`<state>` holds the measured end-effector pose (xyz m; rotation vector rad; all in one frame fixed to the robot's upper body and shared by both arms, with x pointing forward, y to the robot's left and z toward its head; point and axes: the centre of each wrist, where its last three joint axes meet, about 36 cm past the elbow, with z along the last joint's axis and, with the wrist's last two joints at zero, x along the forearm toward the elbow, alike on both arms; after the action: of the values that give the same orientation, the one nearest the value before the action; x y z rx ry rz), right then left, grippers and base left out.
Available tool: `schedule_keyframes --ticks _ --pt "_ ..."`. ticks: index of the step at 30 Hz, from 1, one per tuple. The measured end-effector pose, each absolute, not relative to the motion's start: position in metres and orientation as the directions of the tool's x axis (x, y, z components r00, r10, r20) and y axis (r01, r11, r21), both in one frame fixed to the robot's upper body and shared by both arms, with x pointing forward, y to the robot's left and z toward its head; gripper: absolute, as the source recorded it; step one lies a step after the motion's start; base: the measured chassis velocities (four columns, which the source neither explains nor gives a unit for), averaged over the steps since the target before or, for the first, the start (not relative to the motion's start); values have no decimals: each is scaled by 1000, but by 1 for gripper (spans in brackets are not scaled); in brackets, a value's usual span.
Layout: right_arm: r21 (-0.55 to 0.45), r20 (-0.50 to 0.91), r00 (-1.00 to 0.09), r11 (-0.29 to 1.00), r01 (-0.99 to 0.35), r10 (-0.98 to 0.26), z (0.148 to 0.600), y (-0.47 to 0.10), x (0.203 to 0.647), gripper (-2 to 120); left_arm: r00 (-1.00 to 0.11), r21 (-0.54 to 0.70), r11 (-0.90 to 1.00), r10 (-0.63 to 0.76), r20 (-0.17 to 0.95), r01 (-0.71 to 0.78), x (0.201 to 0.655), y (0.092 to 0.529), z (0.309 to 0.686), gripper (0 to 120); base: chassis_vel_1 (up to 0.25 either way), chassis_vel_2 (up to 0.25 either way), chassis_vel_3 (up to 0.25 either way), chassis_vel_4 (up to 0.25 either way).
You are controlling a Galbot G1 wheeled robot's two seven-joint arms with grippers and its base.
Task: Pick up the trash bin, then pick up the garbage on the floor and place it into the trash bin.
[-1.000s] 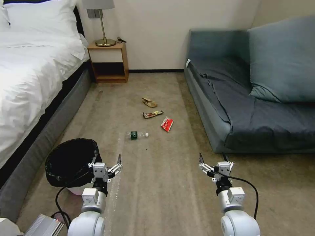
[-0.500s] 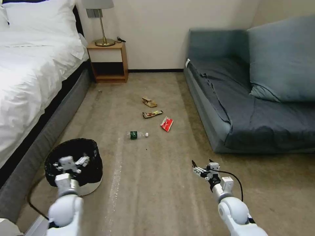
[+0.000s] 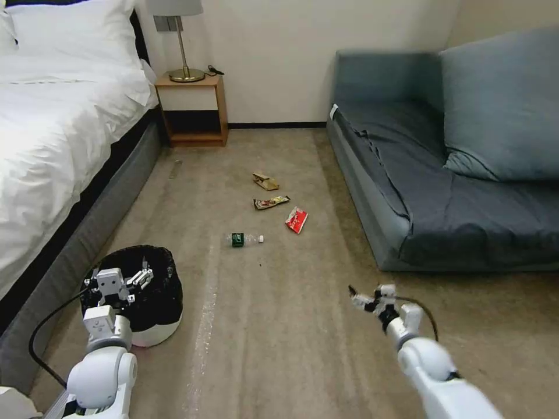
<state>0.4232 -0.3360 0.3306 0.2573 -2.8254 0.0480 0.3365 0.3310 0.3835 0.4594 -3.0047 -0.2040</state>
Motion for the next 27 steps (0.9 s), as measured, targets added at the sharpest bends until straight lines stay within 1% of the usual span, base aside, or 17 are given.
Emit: schedule_keyframes --ticks 1,2,3,4,5,6,7,8,10,14,21,27 --pt "-6 301 -938 983 -181 -171 331 -336 423 100 -950 146 946 -303 74 -290 337 331 383 100 0 0 0 0" --pt "-39 285 -943 981 -191 -173 343 -345 428 100 -950 148 945 -303 73 -291 335 331 384 100 0 0 0 0" --pt "-49 286 -943 980 -193 -171 347 -348 427 100 -950 150 945 -303 72 -290 333 331 385 100 0 0 0 0" --pt "-55 272 -943 976 -212 -190 359 -347 426 100 -950 154 945 -303 74 -289 331 331 385 100 0 0 0 0" --pt "-55 272 -943 976 -212 -190 359 -347 426 100 -950 154 945 -303 74 -289 331 331 385 100 0 0 0 0" --pt "-65 254 -947 973 -221 -198 370 -348 427 100 -949 159 943 -306 73 -292 330 332 386 100 0 0 0 0" --pt "-92 216 -952 966 -241 -217 397 -349 427 100 -946 174 938 -315 80 -298 328 335 384 100 0 0 0 0" --pt "-92 216 -952 966 -241 -217 397 -349 427 100 -946 174 938 -315 80 -298 328 335 384 100 0 0 0 0" --pt "-104 196 -953 961 -256 -232 411 -348 425 100 -941 188 933 -327 85 -307 327 340 383 100 0 0 0 0" --pt "-94 198 -950 960 -262 -240 410 -343 411 100 -932 209 923 -349 101 -323 321 350 379 100 0 0 0 0" --pt "-86 206 -948 961 -264 -242 401 -338 407 100 -922 219 914 -372 106 -343 320 366 378 100 0 0 0 0" --pt "-99 223 -945 959 -265 -239 382 -336 408 100 -925 210 917 -366 98 -341 325 367 390 100 0 0 0 0"
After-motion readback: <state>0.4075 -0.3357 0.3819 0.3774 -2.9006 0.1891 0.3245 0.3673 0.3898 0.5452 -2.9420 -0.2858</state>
